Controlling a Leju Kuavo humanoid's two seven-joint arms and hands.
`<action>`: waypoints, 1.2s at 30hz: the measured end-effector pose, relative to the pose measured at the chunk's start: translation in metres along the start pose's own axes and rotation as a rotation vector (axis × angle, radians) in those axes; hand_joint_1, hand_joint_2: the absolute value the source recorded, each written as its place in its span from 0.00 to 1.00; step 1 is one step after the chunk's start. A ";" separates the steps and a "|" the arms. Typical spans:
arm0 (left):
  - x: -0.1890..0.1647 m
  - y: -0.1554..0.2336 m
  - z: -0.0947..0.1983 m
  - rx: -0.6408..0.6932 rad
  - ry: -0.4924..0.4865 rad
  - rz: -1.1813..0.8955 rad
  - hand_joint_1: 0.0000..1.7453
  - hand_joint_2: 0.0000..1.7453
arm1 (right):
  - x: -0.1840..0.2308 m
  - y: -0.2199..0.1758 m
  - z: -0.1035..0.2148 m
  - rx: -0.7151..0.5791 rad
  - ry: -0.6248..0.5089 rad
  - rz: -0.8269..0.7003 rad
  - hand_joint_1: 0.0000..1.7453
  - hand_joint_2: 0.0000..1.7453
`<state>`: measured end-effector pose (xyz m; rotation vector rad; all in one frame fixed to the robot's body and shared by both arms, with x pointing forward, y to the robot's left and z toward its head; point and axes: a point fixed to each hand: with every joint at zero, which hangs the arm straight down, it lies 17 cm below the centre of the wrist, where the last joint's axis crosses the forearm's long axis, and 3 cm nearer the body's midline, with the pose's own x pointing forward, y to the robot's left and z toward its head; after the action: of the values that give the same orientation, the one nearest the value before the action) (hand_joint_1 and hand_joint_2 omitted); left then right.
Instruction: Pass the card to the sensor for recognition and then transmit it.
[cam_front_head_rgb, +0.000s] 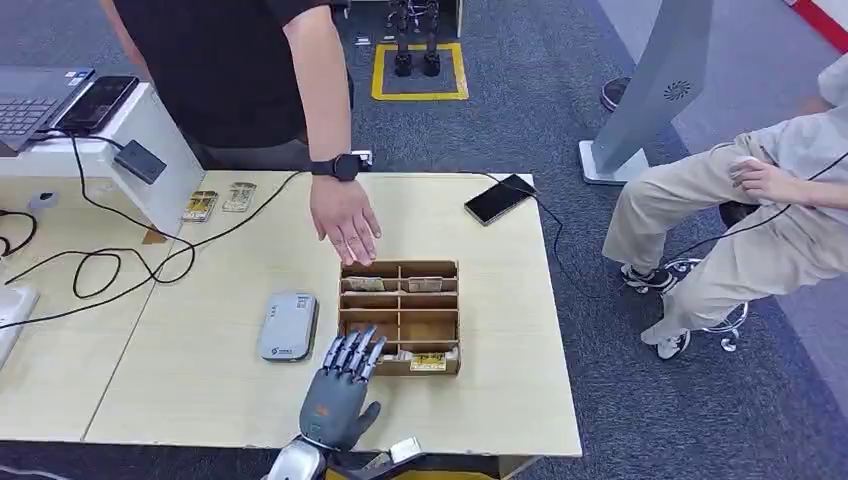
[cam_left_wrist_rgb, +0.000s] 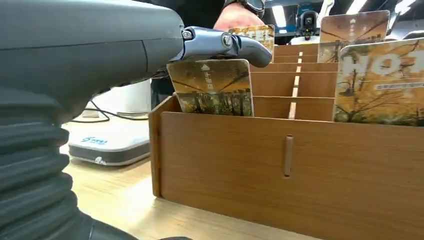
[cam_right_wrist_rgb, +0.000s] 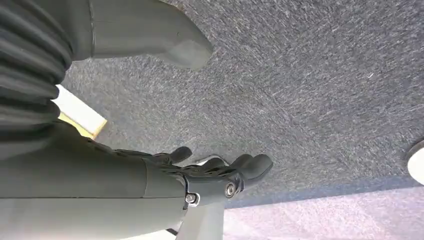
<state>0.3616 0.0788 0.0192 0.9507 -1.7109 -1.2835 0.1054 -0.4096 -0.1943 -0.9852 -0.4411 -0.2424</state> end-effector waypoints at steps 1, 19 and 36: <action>-0.002 -0.001 0.000 -0.003 0.011 -0.002 0.94 1.00 | 0.000 0.000 0.000 0.001 0.000 0.000 0.00 1.00; -0.017 0.021 -0.013 0.059 0.128 0.007 0.00 1.00 | -0.003 0.001 0.001 0.003 0.013 0.005 0.00 1.00; -0.028 0.053 -0.017 0.145 0.163 0.006 0.00 1.00 | -0.002 0.002 0.002 0.008 0.008 0.003 0.00 1.00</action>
<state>0.3828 0.1083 0.0699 1.1023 -1.6943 -1.0584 0.1043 -0.4070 -0.1962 -0.9771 -0.4327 -0.2423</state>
